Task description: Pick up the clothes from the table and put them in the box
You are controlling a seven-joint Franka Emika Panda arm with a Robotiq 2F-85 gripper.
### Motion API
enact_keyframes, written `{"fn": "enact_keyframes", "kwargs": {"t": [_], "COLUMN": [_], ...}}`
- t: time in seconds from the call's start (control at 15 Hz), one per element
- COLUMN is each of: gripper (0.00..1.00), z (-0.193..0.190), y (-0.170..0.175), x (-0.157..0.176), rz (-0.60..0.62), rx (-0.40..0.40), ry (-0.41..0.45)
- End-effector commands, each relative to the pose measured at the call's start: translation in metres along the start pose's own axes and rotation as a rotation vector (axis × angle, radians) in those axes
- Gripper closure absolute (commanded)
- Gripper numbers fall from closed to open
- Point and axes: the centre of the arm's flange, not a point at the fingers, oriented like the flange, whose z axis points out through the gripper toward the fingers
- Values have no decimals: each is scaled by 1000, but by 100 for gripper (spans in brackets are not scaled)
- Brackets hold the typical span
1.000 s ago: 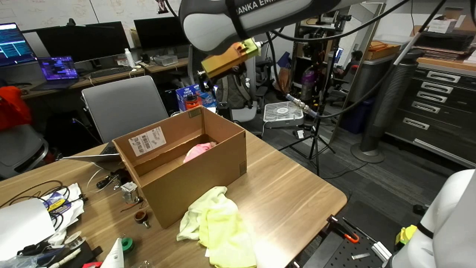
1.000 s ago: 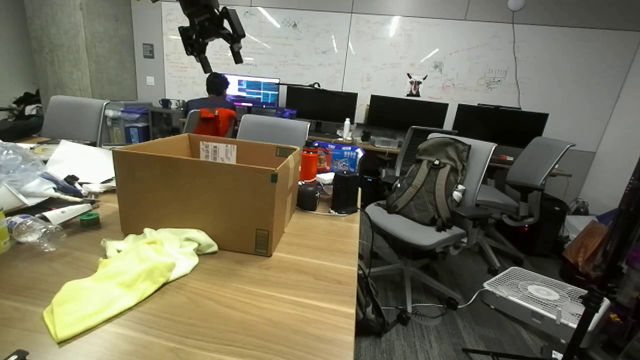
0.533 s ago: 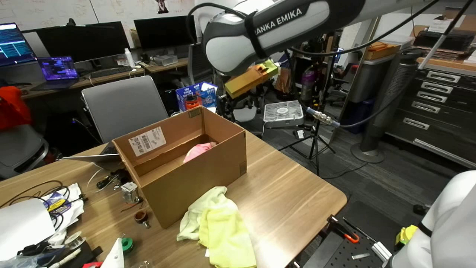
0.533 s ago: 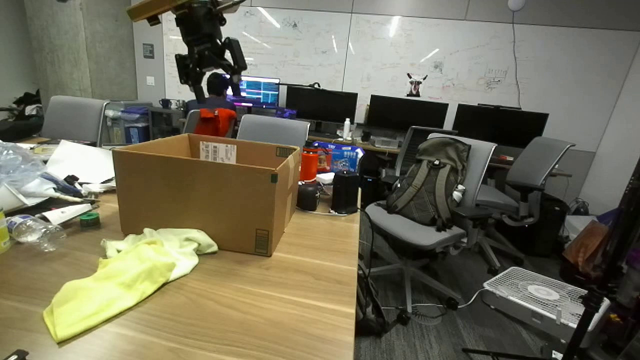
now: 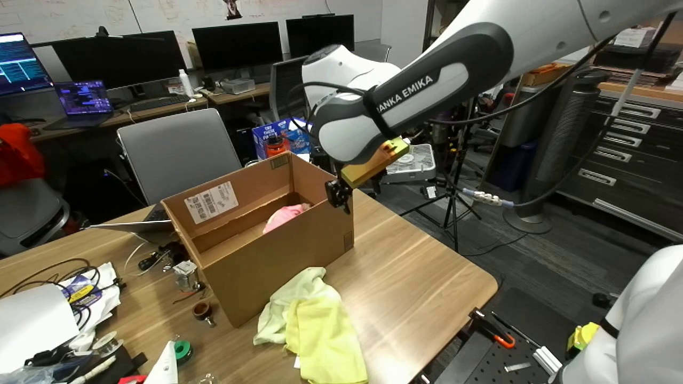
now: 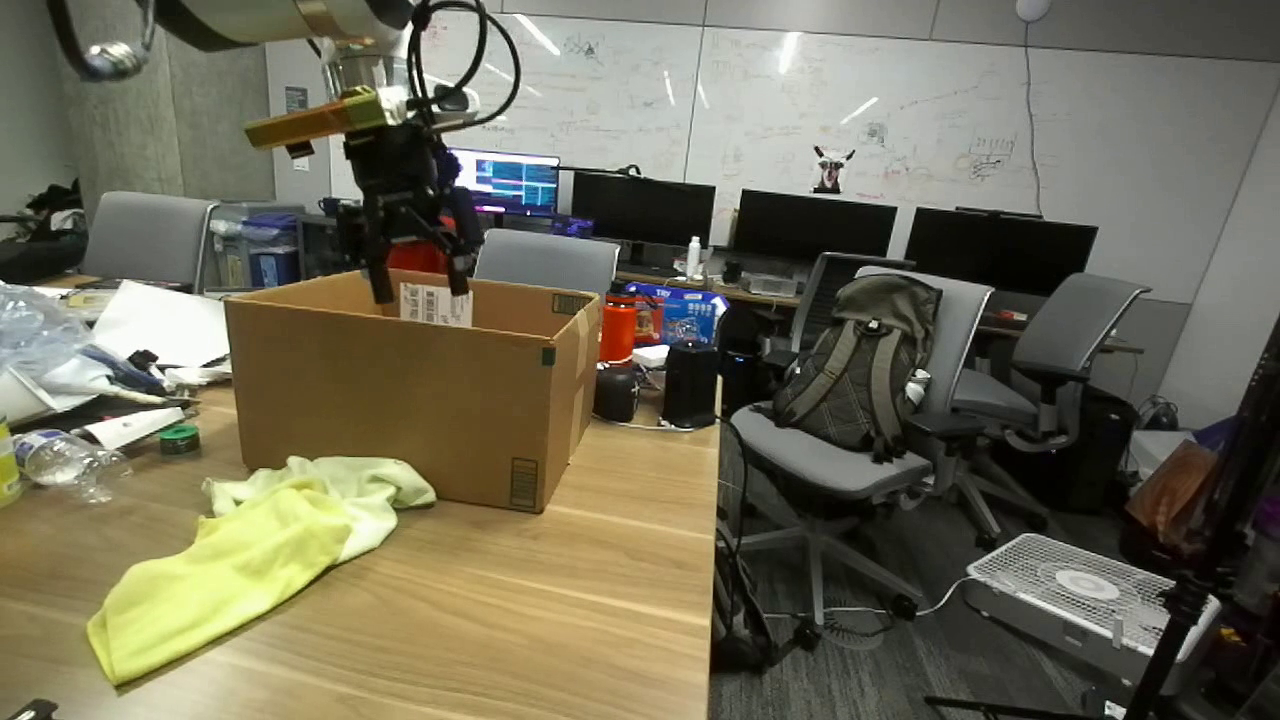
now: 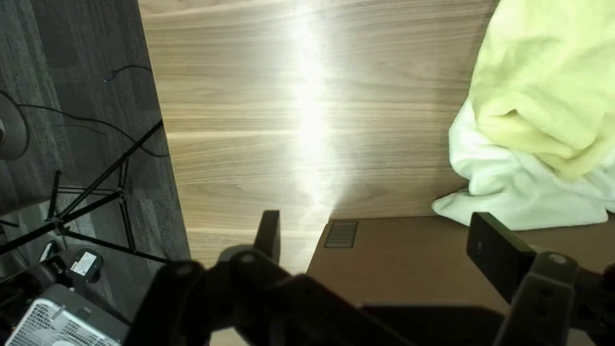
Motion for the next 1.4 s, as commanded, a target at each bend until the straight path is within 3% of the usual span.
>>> {"fn": "enact_keyframes", "kwargs": {"t": [0.0,0.8,1.33], "gripper": [0,0,0], "z": [26,88,136], "y": [-9,-65,-107], "x": [-14,-49,-51], "rz": [-41,-131,-205], "rx": [37,146,177], "ry": [21,-17,-53]}}
